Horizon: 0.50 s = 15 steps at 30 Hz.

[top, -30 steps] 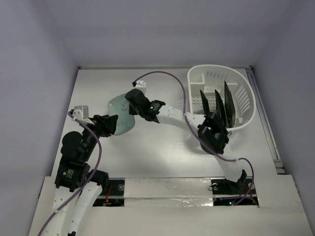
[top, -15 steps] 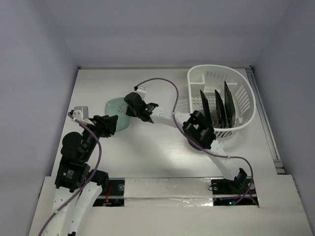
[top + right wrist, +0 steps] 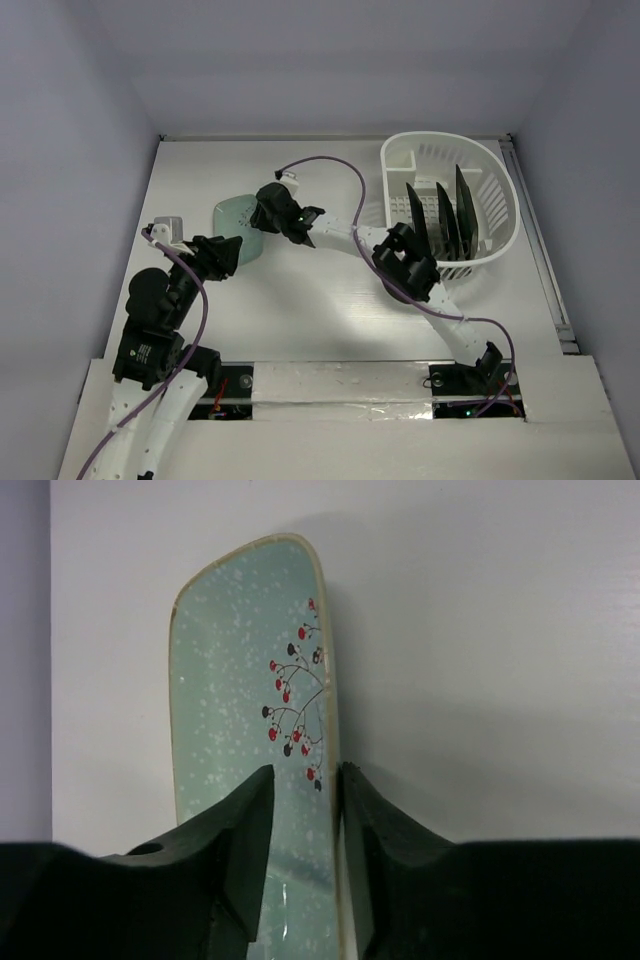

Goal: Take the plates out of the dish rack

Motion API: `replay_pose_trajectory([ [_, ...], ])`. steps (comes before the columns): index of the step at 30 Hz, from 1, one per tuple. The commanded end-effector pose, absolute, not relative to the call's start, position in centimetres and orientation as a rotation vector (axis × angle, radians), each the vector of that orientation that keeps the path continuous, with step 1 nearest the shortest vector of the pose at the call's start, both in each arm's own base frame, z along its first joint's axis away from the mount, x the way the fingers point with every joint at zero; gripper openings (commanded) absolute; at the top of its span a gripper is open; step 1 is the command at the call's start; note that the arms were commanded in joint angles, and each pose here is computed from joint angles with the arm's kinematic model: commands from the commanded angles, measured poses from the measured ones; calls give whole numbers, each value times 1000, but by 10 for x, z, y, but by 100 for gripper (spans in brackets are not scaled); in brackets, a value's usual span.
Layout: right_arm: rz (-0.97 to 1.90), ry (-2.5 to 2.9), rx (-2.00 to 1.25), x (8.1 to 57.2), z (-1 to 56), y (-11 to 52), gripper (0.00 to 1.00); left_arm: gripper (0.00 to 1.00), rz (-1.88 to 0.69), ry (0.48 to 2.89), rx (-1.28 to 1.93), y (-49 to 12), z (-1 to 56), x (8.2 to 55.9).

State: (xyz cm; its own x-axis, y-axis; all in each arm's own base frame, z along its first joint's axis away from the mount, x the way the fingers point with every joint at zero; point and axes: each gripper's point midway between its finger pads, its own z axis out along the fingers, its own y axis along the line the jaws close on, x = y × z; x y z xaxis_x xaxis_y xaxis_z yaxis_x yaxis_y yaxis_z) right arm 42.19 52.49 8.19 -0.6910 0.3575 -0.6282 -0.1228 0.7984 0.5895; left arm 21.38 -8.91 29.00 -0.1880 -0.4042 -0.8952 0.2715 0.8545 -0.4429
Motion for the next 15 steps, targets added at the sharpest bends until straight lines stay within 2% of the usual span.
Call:
replay_pose_trajectory([
  [1, 929, 2073, 160, 421, 152, 533, 41, 44, -634, 1605, -86, -93, 301, 214],
  [3, 911, 2074, 127, 417, 153, 528, 52, 44, -635, 1604, -85, -93, 301, 214],
  [6, 885, 2031, 99, 415, 180, 516, 60, 44, -634, 1607, -86, -93, 300, 215],
  [10, 839, 1983, 66, 409, 214, 494, 64, 44, -636, 1604, -84, -94, 301, 214],
  [11, 846, 1941, 46, 405, 241, 487, 64, 44, -633, 1605, -84, -93, 300, 214],
  [12, 824, 1926, 43, 404, 250, 479, 60, 44, -634, 1608, -86, -93, 300, 214],
  [14, 774, 1910, 25, 397, 264, 460, 37, 44, -632, 1610, -87, -93, 300, 215],
  [15, 738, 1851, 17, 391, 299, 438, 8, 44, -631, 1610, -86, -93, 300, 215],
])
